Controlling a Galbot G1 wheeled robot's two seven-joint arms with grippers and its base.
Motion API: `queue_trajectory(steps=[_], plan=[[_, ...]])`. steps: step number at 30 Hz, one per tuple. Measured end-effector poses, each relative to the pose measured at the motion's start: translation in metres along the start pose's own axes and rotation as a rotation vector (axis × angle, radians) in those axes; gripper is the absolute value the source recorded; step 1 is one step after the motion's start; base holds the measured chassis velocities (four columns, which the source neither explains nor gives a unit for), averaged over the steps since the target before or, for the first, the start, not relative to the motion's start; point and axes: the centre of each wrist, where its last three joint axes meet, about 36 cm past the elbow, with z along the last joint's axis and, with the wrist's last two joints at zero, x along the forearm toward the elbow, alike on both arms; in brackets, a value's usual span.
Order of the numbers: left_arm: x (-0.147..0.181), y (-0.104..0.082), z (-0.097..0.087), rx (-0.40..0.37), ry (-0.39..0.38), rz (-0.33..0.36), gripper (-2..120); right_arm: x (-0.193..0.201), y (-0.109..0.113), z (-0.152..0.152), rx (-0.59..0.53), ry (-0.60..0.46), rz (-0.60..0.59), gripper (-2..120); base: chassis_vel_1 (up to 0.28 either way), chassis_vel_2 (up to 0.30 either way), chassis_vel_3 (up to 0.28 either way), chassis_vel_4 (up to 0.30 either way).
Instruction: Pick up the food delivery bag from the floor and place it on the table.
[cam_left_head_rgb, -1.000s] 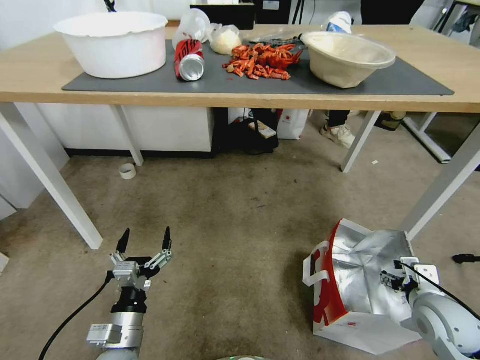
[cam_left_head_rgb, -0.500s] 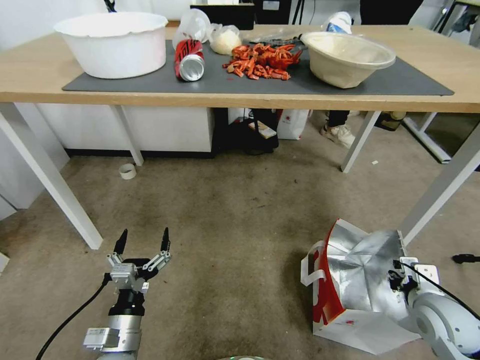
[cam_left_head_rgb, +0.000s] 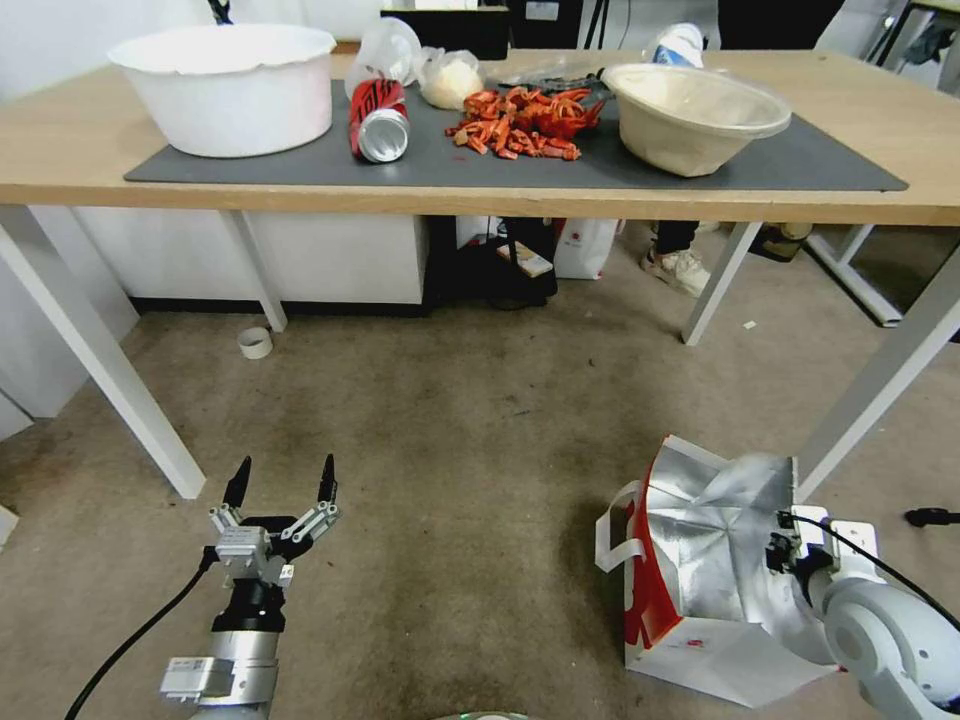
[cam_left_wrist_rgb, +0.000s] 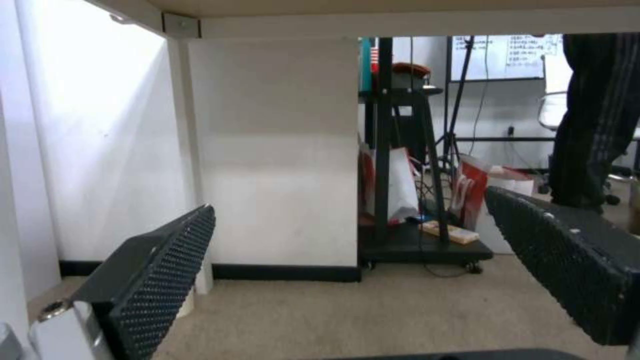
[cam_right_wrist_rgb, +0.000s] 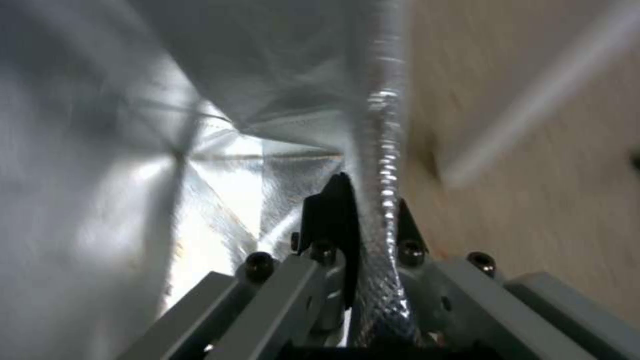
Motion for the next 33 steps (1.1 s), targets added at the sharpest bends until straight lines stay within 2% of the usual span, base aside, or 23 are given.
queue_trajectory(steps=[1, 4, 5, 7, 10, 12, 15, 16, 18, 19, 21, 22, 24, 25, 27, 30, 33], plan=[[0.0, 0.0, 0.0, 0.0, 0.0, 0.0, 100, 0.0, 0.0, 0.0, 0.0, 0.0, 0.0, 0, 0.0, 0.0, 0.0, 0.0], [-0.002, 0.005, -0.002, -0.008, -0.005, -0.005, 100, 0.015, 0.001, -0.03, 0.079, -0.136, -0.134, 0, 0.0, 0.0, 0.0, 0.0], [-0.002, 0.005, -0.002, -0.008, -0.005, -0.005, 100, 0.015, 0.001, -0.03, 0.079, -0.136, -0.134, 0, 0.0, 0.0, 0.0, 0.0], [-0.003, 0.007, -0.004, -0.013, -0.007, -0.006, 100, 0.023, -0.002, -0.055, 0.148, -0.209, -0.235, 0, 0.0, 0.0, 0.0, 0.0], [-0.004, 0.008, -0.005, -0.014, -0.008, -0.006, 100, 0.027, -0.003, -0.065, 0.17, -0.228, -0.285, 0, 0.0, 0.0, 0.0, 0.0], [-0.005, 0.009, -0.007, -0.014, -0.013, -0.007, 100, 0.033, -0.008, -0.092, 0.223, -0.277, -0.453, 0, 0.0, 0.0, 0.0, 0.0], [-0.007, 0.009, -0.009, -0.013, -0.014, -0.008, 100, 0.034, -0.012, -0.104, 0.258, -0.307, -0.518, 0, 0.0, 0.0, 0.0, 0.0], [-0.009, 0.009, -0.01, -0.009, -0.017, -0.01, 100, 0.034, -0.018, -0.117, 0.306, -0.325, -0.587, 0, 0.0, 0.0, 0.0, 0.0], [-0.012, 0.01, -0.014, -0.005, -0.028, -0.008, 100, 0.027, -0.029, -0.132, 0.387, -0.327, -0.696, 0, 0.0, 0.0, 0.0, 0.0], [-0.012, 0.01, -0.014, -0.005, -0.028, -0.008, 100, 0.027, -0.029, -0.132, 0.387, -0.327, -0.696, 0, 0.0, 0.0, 0.0, 0.0], [-0.015, 0.013, -0.017, -0.012, -0.036, -0.005, 100, 0.013, -0.048, -0.143, 0.474, -0.316, -0.833, 0, 0.0, 0.0, 0.0, 0.0], [-0.015, 0.013, -0.017, -0.012, -0.036, -0.005, 100, 0.013, -0.048, -0.143, 0.474, -0.316, -0.833, 0, 0.0, 0.0, 0.0, 0.0], [-0.016, 0.015, -0.019, -0.018, -0.043, -0.004, 100, 0.008, -0.058, -0.148, 0.534, -0.297, -0.922, 0, 0.0, 0.0, 0.0, 0.0], [-0.016, 0.015, -0.019, -0.018, -0.043, -0.004, 100, 0.008, -0.058, -0.148, 0.534, -0.297, -0.922, 0, 0.0, 0.0, 0.0, 0.0], [-0.017, 0.015, -0.02, -0.021, -0.047, -0.005, 100, 0.008, -0.06, -0.152, 0.577, -0.281, -1.015, 0, 0.0, 0.0, 0.0, 0.0], [-0.017, 0.014, -0.022, -0.022, -0.052, -0.007, 100, 0.009, -0.059, -0.152, 0.598, -0.27, -1.08, 0, 0.0, 0.0, 0.0, 0.0], [-0.018, 0.012, -0.023, -0.022, -0.058, -0.008, 100, 0.01, -0.057, -0.151, 0.604, -0.27, -1.106, 0, 0.0, 0.0, 0.0, 0.0]])
